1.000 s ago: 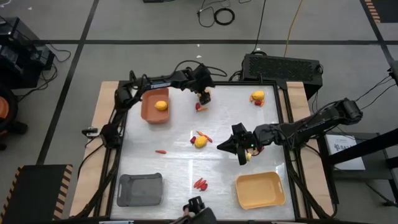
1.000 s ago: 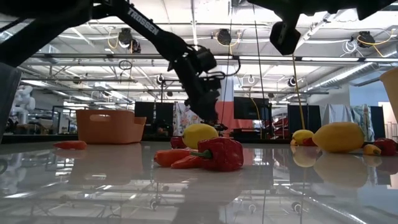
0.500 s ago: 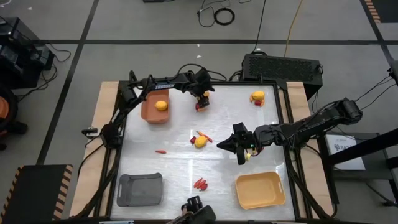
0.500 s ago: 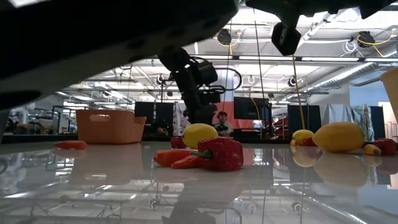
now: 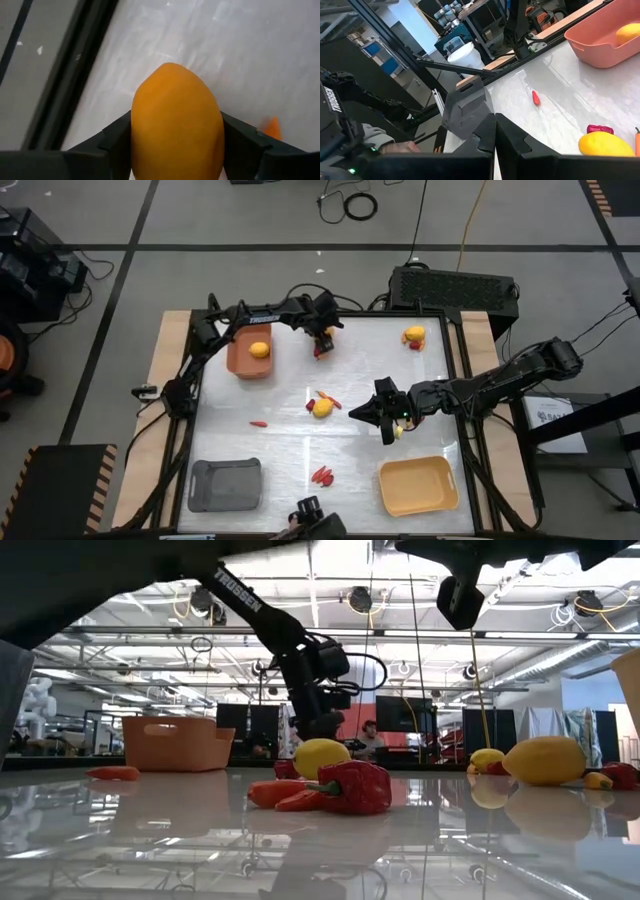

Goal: Sort produce into baskets
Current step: Put the lemon into the orange bin

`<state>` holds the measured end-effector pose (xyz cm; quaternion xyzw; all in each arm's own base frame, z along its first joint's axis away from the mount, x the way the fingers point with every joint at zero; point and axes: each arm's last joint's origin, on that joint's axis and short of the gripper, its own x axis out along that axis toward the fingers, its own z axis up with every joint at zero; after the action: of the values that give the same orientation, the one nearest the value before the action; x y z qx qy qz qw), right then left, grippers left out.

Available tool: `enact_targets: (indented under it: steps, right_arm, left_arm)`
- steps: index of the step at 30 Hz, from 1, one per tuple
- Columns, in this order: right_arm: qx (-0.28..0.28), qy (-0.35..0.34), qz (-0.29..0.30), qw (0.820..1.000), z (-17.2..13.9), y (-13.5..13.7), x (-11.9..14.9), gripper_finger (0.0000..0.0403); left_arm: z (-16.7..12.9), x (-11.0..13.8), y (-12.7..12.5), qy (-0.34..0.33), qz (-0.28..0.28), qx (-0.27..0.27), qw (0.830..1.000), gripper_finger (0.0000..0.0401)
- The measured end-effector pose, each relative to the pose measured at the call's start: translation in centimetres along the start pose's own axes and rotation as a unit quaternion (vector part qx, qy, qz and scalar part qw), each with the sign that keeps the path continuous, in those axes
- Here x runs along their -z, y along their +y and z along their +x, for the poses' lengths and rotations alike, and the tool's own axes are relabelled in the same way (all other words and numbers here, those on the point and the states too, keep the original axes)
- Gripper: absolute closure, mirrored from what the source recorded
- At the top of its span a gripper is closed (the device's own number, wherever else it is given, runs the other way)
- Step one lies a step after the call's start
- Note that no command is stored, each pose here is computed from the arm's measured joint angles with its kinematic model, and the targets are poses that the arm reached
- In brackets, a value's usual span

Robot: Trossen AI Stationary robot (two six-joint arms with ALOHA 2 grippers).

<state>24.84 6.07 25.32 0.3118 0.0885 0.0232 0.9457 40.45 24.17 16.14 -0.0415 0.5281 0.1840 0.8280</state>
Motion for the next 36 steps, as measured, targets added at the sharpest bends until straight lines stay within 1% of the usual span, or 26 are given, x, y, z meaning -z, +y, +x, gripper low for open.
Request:
enact_targets:
  steps: [2, 6, 8, 11, 14, 17, 19, 21, 24, 27, 31, 34, 36]
  right_arm:
    - [0.000, 0.000, 0.000, 1.000, 0.0, 0.0, 0.0, 0.0403]
    - [0.000, 0.000, -0.006, 1.000, 0.0, 0.0, 0.0, 0.0403]
    - [0.000, 0.000, -0.013, 1.000, 0.0, 0.0, 0.0, 0.0403]
    - [0.001, 0.000, -0.027, 1.000, 0.0, 0.0, 0.0, 0.0403]
    - [0.006, -0.004, -0.044, 0.999, 0.0, -0.1, -0.1, 0.0403]
    - [0.022, -0.015, -0.056, 0.998, 0.0, -0.2, -0.1, 0.0403]
    - [0.027, -0.018, -0.066, 0.997, 0.0, -0.2, -0.2, 0.0403]
    - [0.028, -0.019, -0.069, 0.997, 0.0, -0.3, -0.2, 0.0403]
    - [0.030, -0.020, -0.069, 0.997, 0.0, -0.3, -0.2, 0.0403]
    - [0.029, -0.020, -0.069, 0.997, 0.0, -0.3, -0.2, 0.0403]
    - [0.029, -0.020, -0.069, 0.997, 0.0, -0.3, -0.2, 0.0403]
    - [0.032, -0.022, -0.068, 0.997, 0.0, -0.4, -0.3, 0.0403]
    - [0.034, -0.024, -0.068, 0.997, 0.1, -0.6, -0.4, 0.0403]
  left_arm:
    - [-1.1, -0.2, 0.1, -0.005, 0.001, -0.002, 1.000, 0.0165]
    - [-4.5, -0.7, 0.0, -0.016, 0.002, -0.003, 1.000, 0.0160]
    - [-6.6, -0.6, 0.0, -0.010, 0.004, -0.001, 1.000, 0.0161]
    - [-11.0, -0.2, -0.2, -0.008, -0.004, 0.002, 1.000, 0.0161]
    - [-15.4, 0.8, -0.3, 0.003, -0.005, 0.010, 1.000, 0.0162]
    - [-19.4, 2.3, -0.4, 0.025, -0.005, 0.013, 1.000, 0.0162]
    - [-21.7, 3.6, -0.2, 0.045, -0.020, 0.007, 0.999, 0.0162]
    - [-23.4, 5.0, 0.1, 0.053, -0.041, -0.003, 0.998, 0.0162]
    - [-24.9, 7.8, 0.3, 0.057, -0.069, -0.010, 0.996, 0.0162]
    - [-25.4, 10.9, 0.3, 0.067, -0.092, -0.015, 0.993, 0.0162]
    - [-24.4, 14.2, 0.4, 0.049, -0.119, -0.028, 0.991, 0.0162]
    - [-22.9, 15.8, 0.5, 0.036, -0.149, -0.036, 0.988, 0.0155]
    - [-21.8, 16.4, 0.5, 0.036, -0.160, -0.038, 0.986, 0.0148]
